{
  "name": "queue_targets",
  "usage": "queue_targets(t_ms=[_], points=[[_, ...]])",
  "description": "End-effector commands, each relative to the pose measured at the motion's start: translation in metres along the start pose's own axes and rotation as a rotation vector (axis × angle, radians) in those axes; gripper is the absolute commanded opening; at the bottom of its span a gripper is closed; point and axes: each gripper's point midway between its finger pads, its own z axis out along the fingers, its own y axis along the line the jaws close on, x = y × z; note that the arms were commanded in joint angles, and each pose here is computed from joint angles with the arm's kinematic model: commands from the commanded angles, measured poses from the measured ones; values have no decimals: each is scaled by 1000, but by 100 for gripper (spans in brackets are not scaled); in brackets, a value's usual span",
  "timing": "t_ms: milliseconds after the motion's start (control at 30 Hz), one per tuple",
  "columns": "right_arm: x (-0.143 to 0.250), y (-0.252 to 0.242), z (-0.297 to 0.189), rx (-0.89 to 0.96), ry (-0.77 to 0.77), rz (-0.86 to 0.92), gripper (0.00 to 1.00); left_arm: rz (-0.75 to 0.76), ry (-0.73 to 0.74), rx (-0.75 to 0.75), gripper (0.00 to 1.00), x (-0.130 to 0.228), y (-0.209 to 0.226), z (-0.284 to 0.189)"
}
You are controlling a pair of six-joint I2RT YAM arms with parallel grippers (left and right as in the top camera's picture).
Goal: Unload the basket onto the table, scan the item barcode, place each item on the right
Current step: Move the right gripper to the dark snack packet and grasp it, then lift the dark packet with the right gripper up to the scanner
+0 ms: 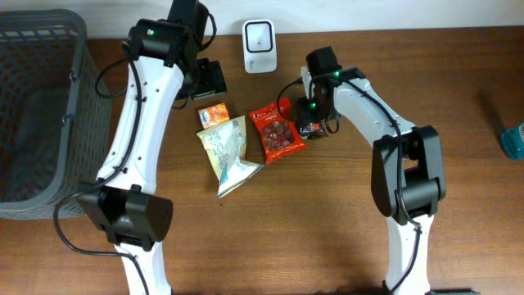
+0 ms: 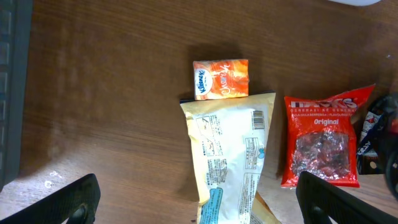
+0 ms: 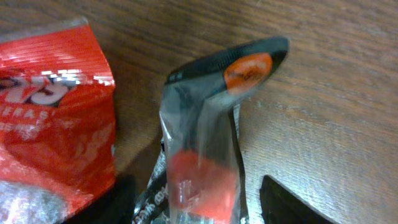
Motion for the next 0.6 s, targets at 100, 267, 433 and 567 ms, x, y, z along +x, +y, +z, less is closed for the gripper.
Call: queue_targets(t_ms=[100, 267, 433, 567], points=[[-4, -4, 7, 13, -45, 5, 44, -8, -32, 12, 99, -4, 2, -12], [-3, -5, 20, 13, -40, 5, 45, -8, -32, 12, 99, -4, 2, -12], [1, -6, 30, 20, -23, 47, 31, -8, -32, 12, 99, -4, 2, -12], [-21, -6, 12, 24, -66, 83, 22, -8, -32, 12, 99, -4, 2, -12]])
